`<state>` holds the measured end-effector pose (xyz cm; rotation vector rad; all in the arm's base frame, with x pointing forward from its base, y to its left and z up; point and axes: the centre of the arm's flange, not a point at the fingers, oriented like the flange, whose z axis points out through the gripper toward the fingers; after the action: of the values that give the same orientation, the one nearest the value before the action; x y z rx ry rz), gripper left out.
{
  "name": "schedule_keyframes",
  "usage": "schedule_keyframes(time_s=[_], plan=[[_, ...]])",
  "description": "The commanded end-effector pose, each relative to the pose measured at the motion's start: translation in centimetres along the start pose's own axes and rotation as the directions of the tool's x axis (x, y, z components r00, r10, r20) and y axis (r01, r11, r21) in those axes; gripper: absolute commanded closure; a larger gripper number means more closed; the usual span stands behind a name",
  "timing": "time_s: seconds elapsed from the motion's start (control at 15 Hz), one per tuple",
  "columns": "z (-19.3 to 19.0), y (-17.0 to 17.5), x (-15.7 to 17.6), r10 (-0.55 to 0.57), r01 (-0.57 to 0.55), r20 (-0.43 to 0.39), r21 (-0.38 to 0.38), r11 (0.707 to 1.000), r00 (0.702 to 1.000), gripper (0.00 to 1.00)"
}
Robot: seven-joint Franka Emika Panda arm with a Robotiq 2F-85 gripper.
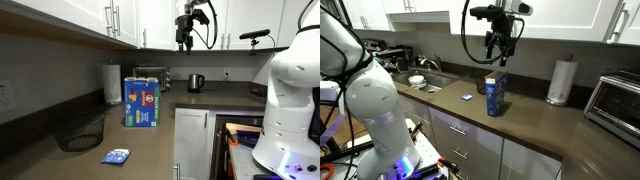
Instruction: Put the blue sachet on the left in the blue box
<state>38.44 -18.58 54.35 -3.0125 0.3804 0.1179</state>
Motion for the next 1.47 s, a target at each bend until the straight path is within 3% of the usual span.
schedule_keyframes(time_s=[0.0, 0.2, 0.6, 0.93, 1.4], plan=[[0.0, 0.0, 0.0, 0.000, 0.000, 0.000, 0.000, 1.000, 1.000, 0.00], [0.0, 0.0, 0.0, 0.000, 0.000, 0.000, 0.000, 1.000, 1.000, 0.00], [3.6, -7.6, 1.9, -0.130, 0.133, 0.042, -0.089, 0.987, 0.991, 0.00], [7.5, -15.1, 3.7, -0.272, 0.282, 0.080, -0.141, 0.949, 0.959, 0.00], [14.2, -22.9, 4.1, -0.420, 0.429, 0.085, -0.135, 0.893, 0.903, 0.00]])
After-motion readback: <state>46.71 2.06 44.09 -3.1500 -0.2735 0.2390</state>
